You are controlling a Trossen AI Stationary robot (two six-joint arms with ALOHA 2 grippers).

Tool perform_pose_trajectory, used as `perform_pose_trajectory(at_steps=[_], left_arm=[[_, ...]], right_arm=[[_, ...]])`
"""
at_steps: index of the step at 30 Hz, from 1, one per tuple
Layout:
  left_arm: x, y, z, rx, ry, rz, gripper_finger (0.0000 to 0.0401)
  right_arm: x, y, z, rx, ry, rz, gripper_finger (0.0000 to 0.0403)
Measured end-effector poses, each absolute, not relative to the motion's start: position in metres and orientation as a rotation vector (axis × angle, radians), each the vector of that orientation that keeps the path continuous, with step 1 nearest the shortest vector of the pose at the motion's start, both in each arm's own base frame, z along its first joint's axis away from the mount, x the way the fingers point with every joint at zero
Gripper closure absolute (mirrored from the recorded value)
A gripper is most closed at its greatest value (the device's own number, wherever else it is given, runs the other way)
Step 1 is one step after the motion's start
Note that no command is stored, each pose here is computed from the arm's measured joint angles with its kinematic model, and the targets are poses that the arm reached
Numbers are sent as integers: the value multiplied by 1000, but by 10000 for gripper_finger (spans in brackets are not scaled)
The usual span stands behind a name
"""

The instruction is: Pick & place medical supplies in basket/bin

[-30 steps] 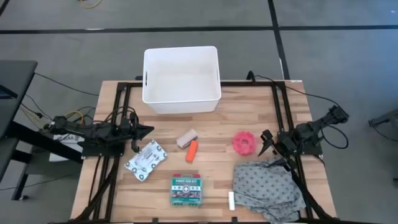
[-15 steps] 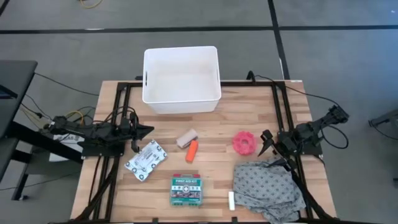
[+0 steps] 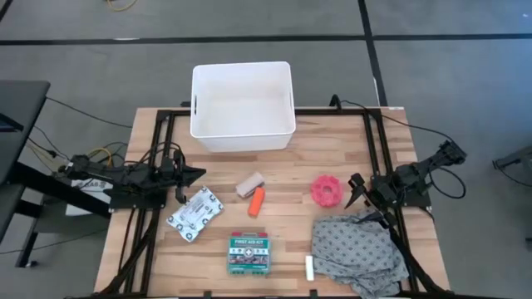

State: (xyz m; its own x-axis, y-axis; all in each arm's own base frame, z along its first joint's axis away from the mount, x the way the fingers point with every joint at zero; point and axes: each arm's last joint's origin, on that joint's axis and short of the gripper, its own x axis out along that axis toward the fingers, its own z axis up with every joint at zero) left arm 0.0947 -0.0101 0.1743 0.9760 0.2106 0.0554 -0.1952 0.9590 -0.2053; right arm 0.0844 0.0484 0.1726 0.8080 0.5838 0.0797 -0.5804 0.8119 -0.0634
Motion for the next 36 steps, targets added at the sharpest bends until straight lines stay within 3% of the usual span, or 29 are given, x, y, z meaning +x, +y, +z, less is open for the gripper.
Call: perform_pose_trajectory(at_steps=[24, 36], left_arm=[[95, -9, 176, -208, -102, 228, 400], [94, -9, 175, -422, -114, 233, 400]], right_arm=[[84, 48, 173, -36, -97, 623, 153], [84, 48, 173, -36, -97, 623, 153]])
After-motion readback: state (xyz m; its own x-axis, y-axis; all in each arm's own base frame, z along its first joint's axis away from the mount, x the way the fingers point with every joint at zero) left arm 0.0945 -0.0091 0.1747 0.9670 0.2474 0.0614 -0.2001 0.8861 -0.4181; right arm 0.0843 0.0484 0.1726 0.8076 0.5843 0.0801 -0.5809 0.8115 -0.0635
